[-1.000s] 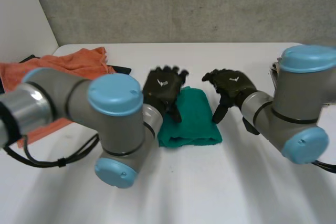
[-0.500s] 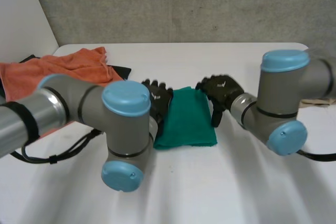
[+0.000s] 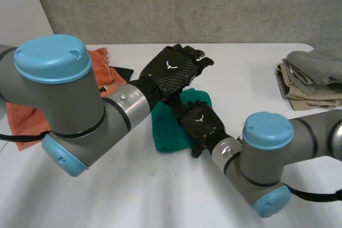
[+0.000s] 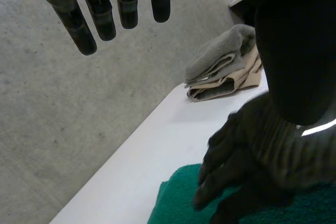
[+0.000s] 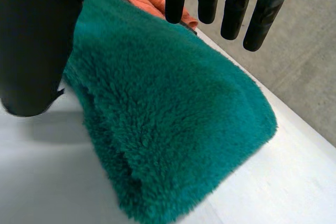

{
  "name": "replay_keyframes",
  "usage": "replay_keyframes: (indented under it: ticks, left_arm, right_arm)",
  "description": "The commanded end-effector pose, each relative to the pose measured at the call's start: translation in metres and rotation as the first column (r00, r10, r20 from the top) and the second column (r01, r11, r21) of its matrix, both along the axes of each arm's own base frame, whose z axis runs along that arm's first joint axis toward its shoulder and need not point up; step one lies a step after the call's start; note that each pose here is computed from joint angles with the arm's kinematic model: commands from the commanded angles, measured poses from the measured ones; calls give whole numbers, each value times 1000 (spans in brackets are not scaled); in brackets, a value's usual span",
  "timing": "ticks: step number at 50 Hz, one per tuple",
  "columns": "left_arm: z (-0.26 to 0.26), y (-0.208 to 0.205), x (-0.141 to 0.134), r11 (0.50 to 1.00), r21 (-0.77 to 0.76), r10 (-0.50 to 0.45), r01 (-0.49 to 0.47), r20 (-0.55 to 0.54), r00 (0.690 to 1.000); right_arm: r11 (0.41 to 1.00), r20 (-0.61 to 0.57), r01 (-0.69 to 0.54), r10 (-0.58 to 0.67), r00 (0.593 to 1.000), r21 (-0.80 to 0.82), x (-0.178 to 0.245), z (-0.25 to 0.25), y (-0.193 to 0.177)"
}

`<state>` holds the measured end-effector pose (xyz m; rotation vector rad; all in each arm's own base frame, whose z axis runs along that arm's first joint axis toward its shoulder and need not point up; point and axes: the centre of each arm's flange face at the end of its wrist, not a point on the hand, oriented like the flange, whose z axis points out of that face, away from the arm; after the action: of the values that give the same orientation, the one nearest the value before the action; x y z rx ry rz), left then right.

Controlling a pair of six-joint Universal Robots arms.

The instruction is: Fold the laundry.

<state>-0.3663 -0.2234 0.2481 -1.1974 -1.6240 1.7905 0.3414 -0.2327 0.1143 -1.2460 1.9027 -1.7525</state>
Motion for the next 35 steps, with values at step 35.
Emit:
replay_keyframes:
  ticks: [35]
  left_arm:
    - [2,-1,1,1000,8,8,-8,-13,1000]
  right_arm:
    - [987,7,7,-6,1000,-161,38,-18,-58]
